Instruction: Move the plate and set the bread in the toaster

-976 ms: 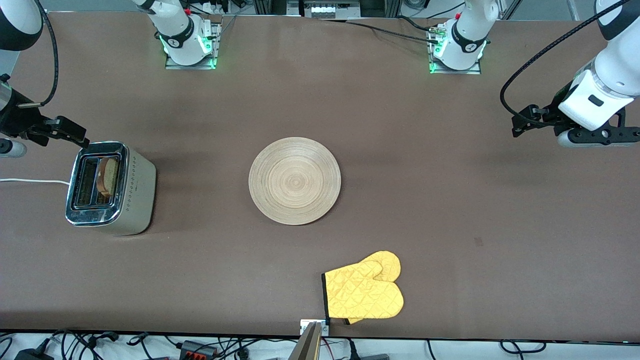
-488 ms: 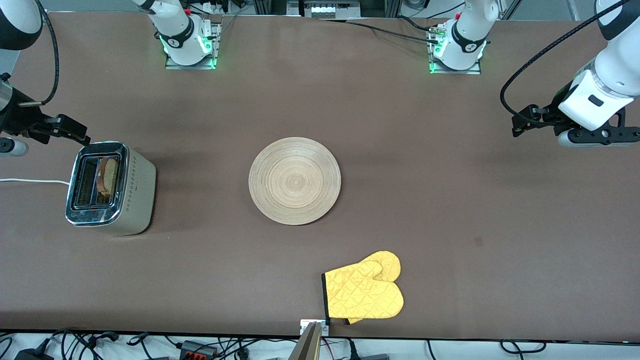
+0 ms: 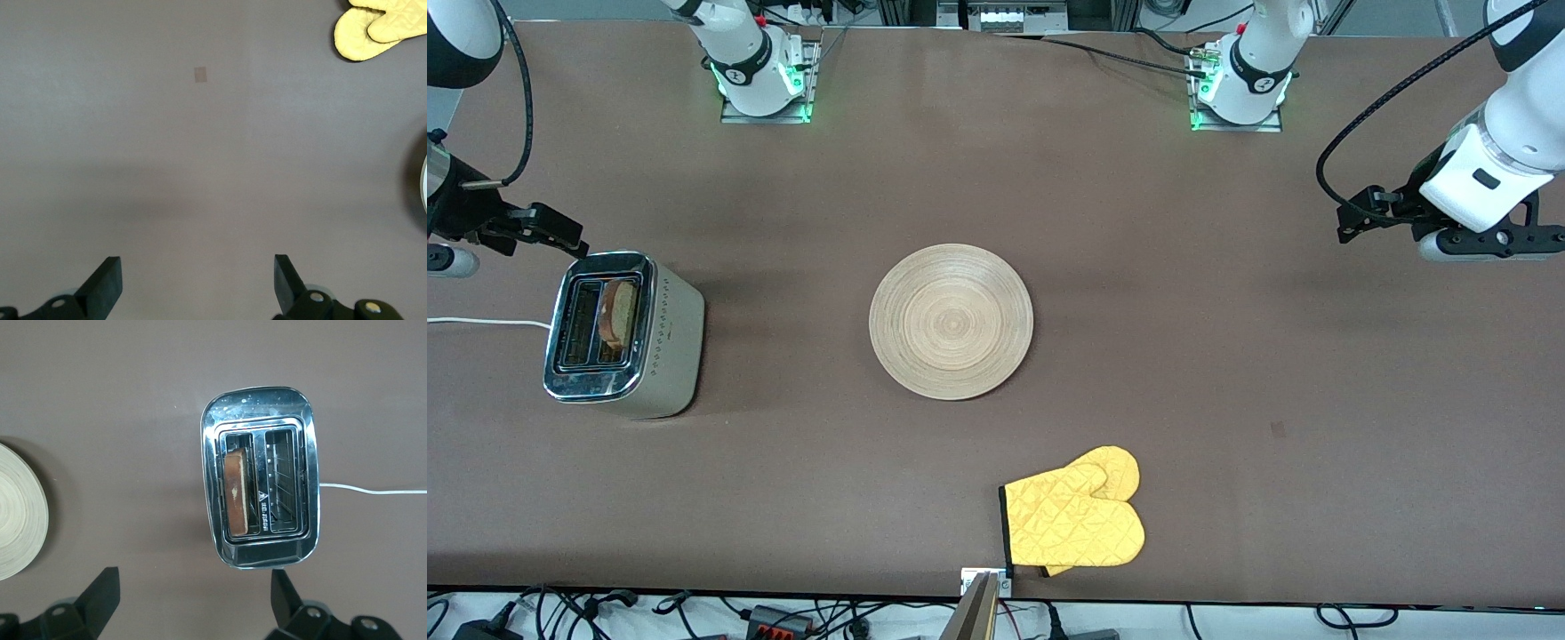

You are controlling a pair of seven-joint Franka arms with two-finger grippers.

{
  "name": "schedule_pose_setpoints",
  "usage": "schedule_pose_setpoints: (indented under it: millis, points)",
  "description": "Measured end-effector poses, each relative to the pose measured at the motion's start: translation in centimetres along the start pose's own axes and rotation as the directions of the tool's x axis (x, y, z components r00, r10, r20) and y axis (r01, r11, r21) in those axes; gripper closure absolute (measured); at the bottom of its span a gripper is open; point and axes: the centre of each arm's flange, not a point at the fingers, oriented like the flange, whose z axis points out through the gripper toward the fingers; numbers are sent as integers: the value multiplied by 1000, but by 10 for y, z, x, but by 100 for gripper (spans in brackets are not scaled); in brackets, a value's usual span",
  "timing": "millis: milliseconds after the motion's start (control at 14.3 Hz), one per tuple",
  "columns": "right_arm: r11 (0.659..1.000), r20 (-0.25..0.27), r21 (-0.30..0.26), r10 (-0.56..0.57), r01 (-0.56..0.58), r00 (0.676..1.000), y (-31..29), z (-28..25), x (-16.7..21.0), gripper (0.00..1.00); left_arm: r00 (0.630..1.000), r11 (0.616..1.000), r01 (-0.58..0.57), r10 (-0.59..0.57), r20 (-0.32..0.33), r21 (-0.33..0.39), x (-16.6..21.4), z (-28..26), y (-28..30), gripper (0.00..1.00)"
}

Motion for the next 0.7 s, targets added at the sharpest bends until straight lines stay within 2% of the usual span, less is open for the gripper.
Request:
schedule_pose_setpoints:
  millis: [697]
  points:
    - [1000,-8,0,0,0,1000,0,-15,-8,0,1000,1000,1,-1,2,0,0,0,-1,0]
